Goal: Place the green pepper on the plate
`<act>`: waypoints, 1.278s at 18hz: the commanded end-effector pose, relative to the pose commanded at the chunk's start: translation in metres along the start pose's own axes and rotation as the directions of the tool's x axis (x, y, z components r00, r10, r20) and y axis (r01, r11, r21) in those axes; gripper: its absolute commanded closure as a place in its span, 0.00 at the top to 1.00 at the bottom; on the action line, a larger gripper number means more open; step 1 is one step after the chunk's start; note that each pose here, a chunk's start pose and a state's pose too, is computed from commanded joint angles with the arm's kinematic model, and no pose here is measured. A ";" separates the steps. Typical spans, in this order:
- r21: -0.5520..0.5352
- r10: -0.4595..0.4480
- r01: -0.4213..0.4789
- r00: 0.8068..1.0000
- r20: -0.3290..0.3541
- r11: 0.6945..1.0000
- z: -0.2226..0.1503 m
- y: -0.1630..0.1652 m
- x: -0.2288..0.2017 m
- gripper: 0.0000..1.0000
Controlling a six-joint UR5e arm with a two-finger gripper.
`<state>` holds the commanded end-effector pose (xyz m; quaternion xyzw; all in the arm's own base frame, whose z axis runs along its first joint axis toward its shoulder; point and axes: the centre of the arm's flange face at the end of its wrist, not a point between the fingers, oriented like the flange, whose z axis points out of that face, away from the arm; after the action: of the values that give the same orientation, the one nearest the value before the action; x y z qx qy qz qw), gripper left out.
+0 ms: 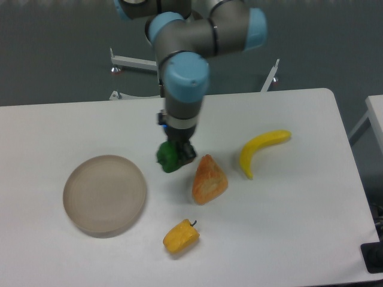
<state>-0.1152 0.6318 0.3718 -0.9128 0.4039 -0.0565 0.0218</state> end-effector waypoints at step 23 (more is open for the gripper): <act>0.039 -0.056 0.051 0.987 0.151 0.998 0.036 -0.065 -0.011 1.00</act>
<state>-0.0705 0.6828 0.3408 -0.9245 0.3753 0.0058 0.0669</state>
